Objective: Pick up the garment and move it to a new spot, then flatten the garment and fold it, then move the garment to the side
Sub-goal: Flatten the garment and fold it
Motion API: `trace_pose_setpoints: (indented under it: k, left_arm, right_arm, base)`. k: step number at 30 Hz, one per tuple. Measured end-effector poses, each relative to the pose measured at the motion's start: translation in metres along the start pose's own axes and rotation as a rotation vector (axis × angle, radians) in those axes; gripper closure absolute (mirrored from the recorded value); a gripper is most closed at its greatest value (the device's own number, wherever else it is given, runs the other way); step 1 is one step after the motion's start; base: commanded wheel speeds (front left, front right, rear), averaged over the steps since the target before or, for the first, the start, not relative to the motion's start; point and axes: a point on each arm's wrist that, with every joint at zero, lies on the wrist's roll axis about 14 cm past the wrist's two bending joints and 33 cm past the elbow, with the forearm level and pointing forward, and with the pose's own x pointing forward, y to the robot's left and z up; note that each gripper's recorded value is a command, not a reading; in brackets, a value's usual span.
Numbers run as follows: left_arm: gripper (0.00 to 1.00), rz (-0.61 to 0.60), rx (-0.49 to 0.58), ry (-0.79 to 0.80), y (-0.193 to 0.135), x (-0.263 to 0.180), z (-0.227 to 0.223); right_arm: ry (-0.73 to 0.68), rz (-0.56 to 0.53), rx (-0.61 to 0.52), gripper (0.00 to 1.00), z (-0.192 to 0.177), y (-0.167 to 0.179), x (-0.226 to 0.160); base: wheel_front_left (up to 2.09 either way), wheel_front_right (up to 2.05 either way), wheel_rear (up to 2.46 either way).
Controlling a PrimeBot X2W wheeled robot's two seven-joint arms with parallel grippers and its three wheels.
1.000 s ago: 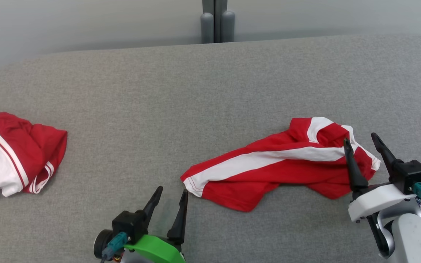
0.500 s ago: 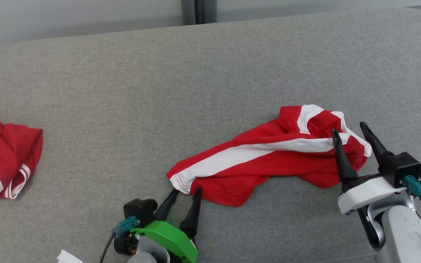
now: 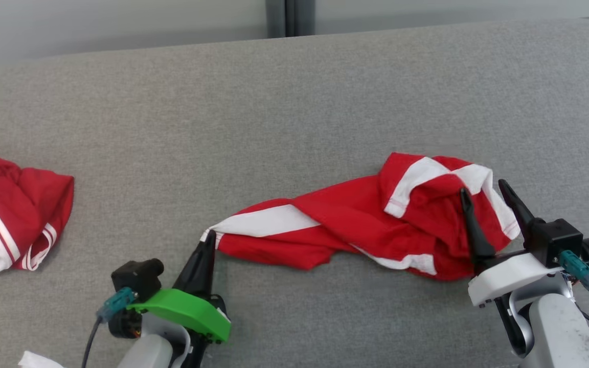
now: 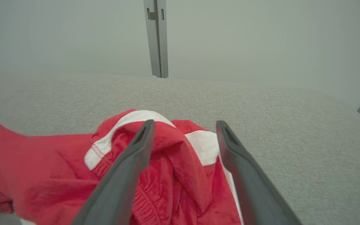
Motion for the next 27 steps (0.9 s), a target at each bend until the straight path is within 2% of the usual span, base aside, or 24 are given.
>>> trace_pose_setpoints:
  k: [3, 4, 5, 6, 7, 12, 21, 26, 27]
  left_arm:
    - [1.0, 0.028, 0.028, -0.034, 0.012, -0.006, 0.013]
    - [0.95, 0.034, 0.042, -0.037, 0.015, -0.009, 0.015]
    - [0.78, 0.037, 0.056, -0.037, 0.016, -0.011, 0.016]
    - [0.08, 0.041, 0.066, -0.034, 0.018, -0.013, 0.015]
    - [0.0, 0.053, 0.081, -0.031, 0.022, -0.016, 0.015]
    - [0.0, 0.12, 0.132, -0.059, 0.039, -0.027, 0.022]
    - [0.0, 0.141, 0.137, -0.06, 0.032, -0.041, 0.01]
    - [0.0, 0.147, 0.14, -0.069, 0.032, -0.042, 0.012]
    - [0.0, 0.148, 0.139, -0.069, 0.032, -0.043, 0.012]
  right_arm:
    - [0.002, 0.017, 0.018, 0.0, -0.001, 0.007, -0.001]
    - [0.002, 0.023, 0.021, 0.0, -0.001, 0.01, -0.002]
    - [0.003, 0.029, 0.028, 0.0, -0.001, 0.012, -0.003]
    - [0.005, 0.034, 0.032, 0.0, -0.001, 0.014, -0.004]
    - [0.006, 0.04, 0.038, 0.0, -0.002, 0.017, -0.005]
    - [0.01, 0.062, 0.081, 0.0, -0.002, 0.027, -0.012]
    - [0.173, 0.193, 0.169, 0.0, -0.05, 0.08, -0.049]
    - [0.22, 0.213, 0.177, 0.0, -0.063, 0.087, -0.054]
    - [0.23, 0.215, 0.176, 0.13, -0.066, 0.088, -0.055]
  base:
    - [0.0, 0.0, 0.0]
    - [0.0, 0.0, 0.0]
    - [0.0, 0.0, 0.0]
    - [0.0, 0.0, 0.0]
    - [0.0, 0.0, 0.0]
    - [0.0, 0.0, 0.0]
    - [0.0, 0.0, 0.0]
    - [0.0, 0.0, 0.0]
    - [0.0, 0.0, 0.0]
